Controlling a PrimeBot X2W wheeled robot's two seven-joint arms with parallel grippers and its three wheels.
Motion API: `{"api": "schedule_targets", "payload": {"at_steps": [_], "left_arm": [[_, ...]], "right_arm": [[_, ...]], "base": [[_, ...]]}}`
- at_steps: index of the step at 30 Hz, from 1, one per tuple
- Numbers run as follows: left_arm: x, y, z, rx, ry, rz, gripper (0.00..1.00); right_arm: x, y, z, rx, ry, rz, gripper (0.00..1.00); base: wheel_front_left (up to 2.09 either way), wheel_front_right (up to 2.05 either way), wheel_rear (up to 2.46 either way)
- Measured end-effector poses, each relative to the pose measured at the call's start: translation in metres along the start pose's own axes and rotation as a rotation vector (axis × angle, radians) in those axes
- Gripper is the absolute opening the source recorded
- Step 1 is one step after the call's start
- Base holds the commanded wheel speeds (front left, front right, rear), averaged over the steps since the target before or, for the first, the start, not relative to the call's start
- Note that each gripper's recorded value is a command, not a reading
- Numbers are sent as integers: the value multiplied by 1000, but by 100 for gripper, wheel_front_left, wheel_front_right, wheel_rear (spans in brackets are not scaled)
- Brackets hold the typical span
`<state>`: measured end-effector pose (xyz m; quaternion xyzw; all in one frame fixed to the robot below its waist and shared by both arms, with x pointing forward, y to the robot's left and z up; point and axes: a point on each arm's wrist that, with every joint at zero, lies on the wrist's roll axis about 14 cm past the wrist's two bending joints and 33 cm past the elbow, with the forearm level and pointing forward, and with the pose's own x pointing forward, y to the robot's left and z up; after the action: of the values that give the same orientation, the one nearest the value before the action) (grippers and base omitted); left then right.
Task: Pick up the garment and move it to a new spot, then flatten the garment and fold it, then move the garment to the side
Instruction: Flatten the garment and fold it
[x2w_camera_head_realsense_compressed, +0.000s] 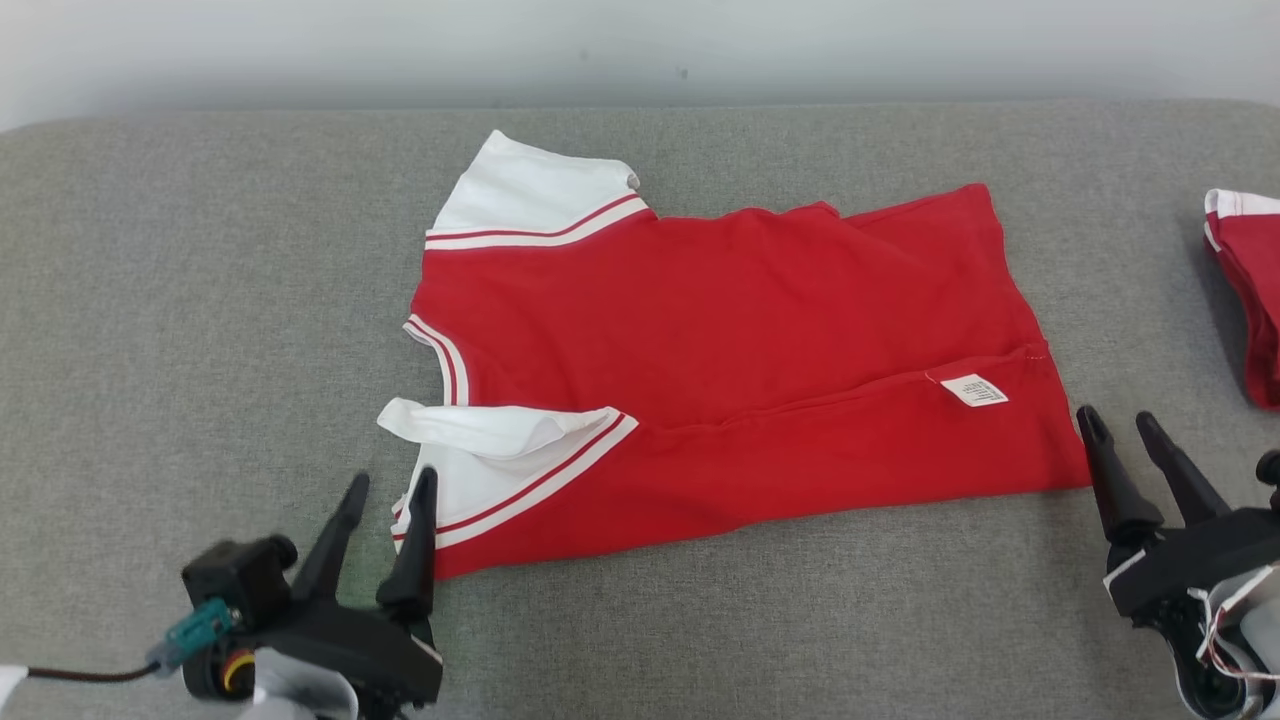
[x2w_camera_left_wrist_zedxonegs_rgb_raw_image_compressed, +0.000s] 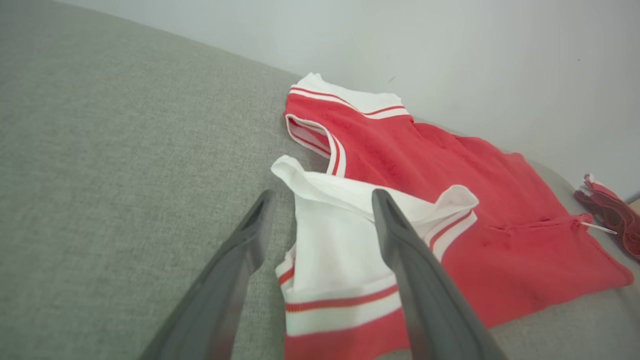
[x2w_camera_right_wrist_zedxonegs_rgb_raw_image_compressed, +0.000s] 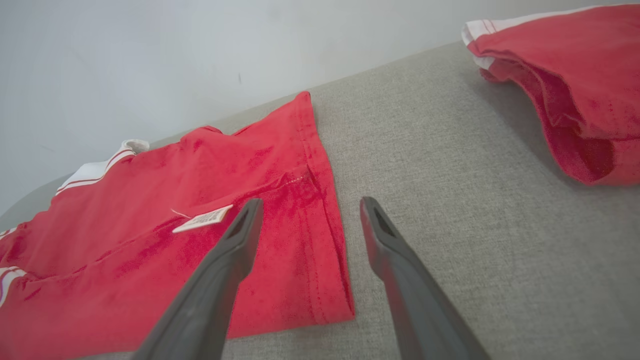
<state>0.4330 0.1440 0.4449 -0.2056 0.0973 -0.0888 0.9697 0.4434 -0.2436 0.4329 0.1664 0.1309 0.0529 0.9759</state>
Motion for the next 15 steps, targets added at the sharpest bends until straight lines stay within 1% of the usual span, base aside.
{"api": "schedule_targets", "payload": {"at_steps": [7,15], "left_arm": [[-18,2,-27,-47,102,51,100],[-18,14,-39,-44,165,99,100]], "right_arm": [[-8,-6,-19,27,48,-24,100],[4,-6,-45,30,137,-38,100]], "base": [[0,0,0],[0,0,0]]}}
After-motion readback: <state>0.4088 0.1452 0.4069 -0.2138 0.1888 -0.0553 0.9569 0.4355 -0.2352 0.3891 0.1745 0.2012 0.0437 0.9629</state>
